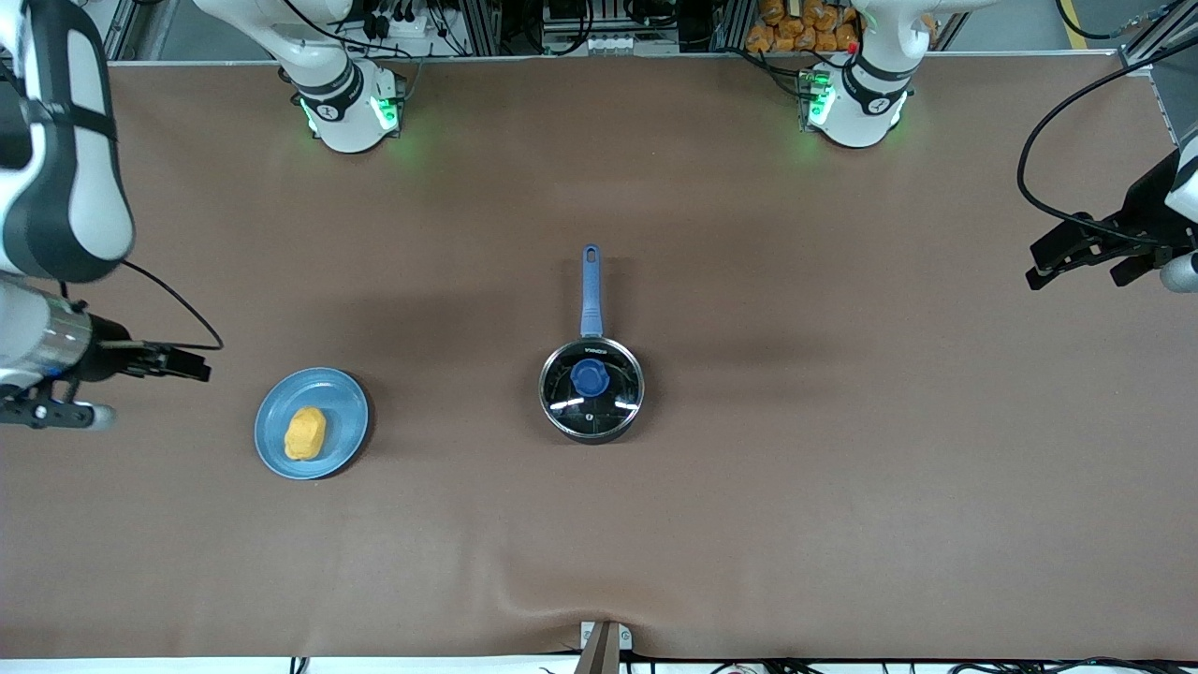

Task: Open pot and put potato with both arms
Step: 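Move the right gripper toward the blue plate with the yellow potato, then lower the right gripper onto the potato while the left gripper reaches the lid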

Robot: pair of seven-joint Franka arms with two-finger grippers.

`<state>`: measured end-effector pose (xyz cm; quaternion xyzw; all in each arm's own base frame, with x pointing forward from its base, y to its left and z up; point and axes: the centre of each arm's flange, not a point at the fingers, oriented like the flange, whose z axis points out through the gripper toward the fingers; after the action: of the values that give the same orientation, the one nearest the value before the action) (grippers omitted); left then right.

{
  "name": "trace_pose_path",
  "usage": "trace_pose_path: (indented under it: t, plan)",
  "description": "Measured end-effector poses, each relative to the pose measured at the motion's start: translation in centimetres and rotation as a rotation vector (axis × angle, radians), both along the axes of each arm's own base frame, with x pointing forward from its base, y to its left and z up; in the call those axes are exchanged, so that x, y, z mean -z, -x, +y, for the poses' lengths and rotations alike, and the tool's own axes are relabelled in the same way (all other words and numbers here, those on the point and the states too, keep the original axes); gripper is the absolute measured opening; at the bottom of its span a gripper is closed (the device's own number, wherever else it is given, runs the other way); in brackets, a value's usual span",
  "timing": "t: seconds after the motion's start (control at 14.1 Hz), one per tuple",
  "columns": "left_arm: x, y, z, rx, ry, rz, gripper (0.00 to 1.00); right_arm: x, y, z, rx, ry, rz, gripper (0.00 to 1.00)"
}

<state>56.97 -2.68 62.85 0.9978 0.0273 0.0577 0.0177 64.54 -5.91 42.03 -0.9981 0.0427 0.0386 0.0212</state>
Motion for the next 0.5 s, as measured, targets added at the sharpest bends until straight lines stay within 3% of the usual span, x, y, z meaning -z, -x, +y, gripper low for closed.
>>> trace_pose_path:
  t: [0.28,0.5]
  plan:
    - [0.3,-0.1,-0.6,0.013,0.001,0.006,1.0,5.9,-1.4,0.3,0.0,-0.007,0.02,1.0]
    - [1.8,-0.4,-5.2,0.081,0.004,0.033,1.0,10.8,-2.4,1.6,0.026,-0.064,0.017,1.0]
